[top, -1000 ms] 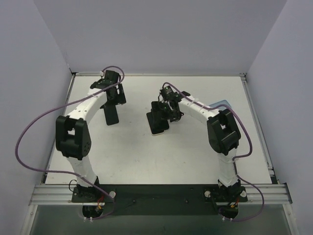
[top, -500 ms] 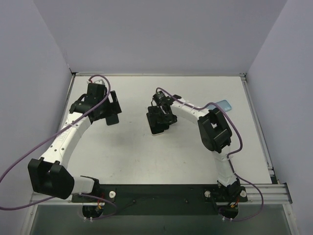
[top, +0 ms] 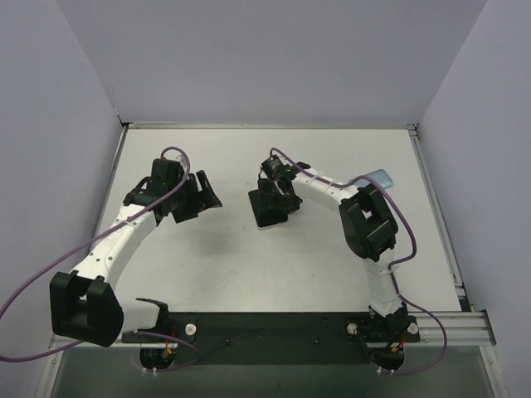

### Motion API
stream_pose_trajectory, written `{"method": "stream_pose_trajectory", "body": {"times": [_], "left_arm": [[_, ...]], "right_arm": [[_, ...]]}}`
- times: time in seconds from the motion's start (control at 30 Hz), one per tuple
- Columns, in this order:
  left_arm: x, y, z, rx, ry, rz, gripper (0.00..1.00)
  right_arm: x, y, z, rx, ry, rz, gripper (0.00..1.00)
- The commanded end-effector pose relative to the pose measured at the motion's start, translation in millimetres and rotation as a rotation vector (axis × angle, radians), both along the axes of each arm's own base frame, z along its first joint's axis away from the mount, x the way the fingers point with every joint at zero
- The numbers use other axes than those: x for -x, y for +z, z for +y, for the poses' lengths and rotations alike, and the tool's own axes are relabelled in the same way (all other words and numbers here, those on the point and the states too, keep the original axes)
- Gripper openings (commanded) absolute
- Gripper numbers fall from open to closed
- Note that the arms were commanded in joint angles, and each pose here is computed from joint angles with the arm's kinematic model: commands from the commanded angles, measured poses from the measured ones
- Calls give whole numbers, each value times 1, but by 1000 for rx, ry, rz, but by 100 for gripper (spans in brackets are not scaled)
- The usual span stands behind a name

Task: Take the phone out of the phone case
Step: Pick up the phone at the center of the board.

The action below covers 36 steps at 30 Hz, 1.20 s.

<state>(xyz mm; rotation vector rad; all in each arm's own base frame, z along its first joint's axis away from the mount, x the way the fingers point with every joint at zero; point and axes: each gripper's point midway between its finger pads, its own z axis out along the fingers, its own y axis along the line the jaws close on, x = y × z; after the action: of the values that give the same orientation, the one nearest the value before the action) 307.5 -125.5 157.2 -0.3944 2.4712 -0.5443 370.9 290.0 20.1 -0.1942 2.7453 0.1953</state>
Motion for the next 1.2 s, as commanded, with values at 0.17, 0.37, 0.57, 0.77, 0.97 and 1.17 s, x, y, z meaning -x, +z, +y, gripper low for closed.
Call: {"method": "stream_pose_trajectory", "body": {"times": [0.17, 0.37, 0.57, 0.77, 0.97, 1.17], "left_arm": [[12, 9, -58, 411, -102, -40, 98], [37, -14, -79, 558, -115, 54, 97], [53, -19, -117, 658, -163, 69, 98], [57, -39, -156, 743, -216, 120, 97], [56, -54, -177, 741, -246, 145, 90], [66, -57, -198, 739, -292, 170, 72]], "right_arm": [[46, 65, -14, -182, -95, -54, 0], [105, 46, -41, -205, -86, 1, 0], [153, 50, -41, -316, -9, 18, 0], [177, 59, -30, -358, 60, 7, 0], [186, 67, -7, -401, 111, 13, 0], [188, 67, 7, -407, 138, 22, 0]]}}
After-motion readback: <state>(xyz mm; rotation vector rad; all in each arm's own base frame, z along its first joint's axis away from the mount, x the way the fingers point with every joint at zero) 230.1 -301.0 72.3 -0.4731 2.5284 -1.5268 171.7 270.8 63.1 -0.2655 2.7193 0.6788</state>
